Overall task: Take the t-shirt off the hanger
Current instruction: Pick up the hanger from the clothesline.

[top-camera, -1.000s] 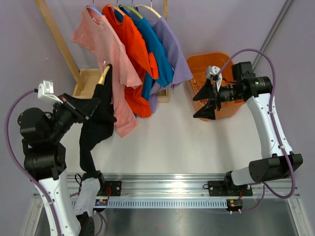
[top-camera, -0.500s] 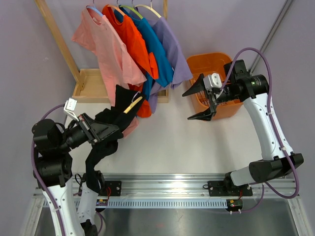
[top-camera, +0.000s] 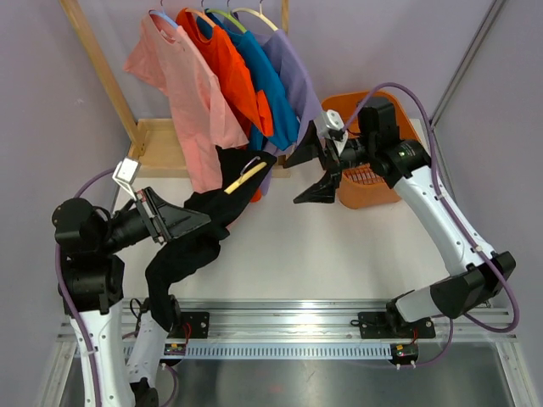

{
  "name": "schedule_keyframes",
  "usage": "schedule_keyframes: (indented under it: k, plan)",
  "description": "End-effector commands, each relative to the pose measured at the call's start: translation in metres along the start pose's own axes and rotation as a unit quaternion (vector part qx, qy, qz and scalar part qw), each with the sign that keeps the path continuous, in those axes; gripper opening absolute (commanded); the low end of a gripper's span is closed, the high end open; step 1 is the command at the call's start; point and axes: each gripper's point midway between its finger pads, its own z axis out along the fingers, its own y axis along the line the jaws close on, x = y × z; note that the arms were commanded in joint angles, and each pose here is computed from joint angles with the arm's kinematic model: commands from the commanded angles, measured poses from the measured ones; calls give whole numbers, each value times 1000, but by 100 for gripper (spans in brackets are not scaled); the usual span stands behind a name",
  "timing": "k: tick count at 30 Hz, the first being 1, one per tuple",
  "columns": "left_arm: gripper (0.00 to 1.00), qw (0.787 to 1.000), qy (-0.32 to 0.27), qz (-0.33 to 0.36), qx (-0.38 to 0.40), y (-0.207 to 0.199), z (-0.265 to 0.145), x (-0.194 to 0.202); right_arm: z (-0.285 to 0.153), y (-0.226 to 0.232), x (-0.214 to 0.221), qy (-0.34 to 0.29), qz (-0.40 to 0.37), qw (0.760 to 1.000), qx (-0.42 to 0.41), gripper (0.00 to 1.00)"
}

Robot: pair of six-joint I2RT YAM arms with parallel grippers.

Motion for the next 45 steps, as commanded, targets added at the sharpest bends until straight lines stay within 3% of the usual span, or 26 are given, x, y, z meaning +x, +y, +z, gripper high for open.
schedule_keyframes:
  k: [1, 9, 17, 19, 22, 23, 27, 34, 36, 38, 39, 42, 45]
  plan:
    - [0, 998, 20, 38, 47, -22, 2, -4, 13, -28, -26, -15, -35, 999, 20, 100]
    - [0, 994, 77, 28, 79, -26, 33, 8, 37, -35, -25, 0, -68, 998, -8, 98]
    - [0, 989, 105, 51, 88, -24, 58, 1, 27, 7, 16, 63, -55, 995, -49, 82]
    - [0, 988, 112, 50, 92, -22, 62, 0, 23, 14, 22, 78, -68, 993, -49, 76]
    - [0, 987, 117, 51, 95, -20, 65, 0, 17, 26, 30, 94, -57, 993, -48, 56]
    - [0, 987, 119, 51, 95, -19, 66, 0, 16, 29, 35, 98, -48, 993, -48, 44]
    - [0, 986, 123, 46, 100, -15, 69, 1, 14, 35, 40, 102, -28, 994, -38, 21]
    - [0, 986, 120, 59, 95, -15, 67, 1, 8, 42, 19, 99, -4, 995, -9, 0]
    - [11, 986, 116, 83, 81, -9, 67, -1, 3, 42, 19, 115, 0, 993, 2, 0]
    - [32, 986, 107, 113, 55, -4, 65, -4, 0, 45, 23, 129, 5, 992, 7, 0]
    - [52, 986, 105, 124, 49, -4, 65, -6, -3, 44, 27, 141, 8, 990, 15, 0]
    - [75, 981, 93, 170, 27, -7, 60, -15, -10, 47, 39, 172, 21, 985, 25, 0]
    - [82, 973, 85, 213, 2, -7, 57, -25, -18, 51, 52, 203, 29, 978, 31, 0]
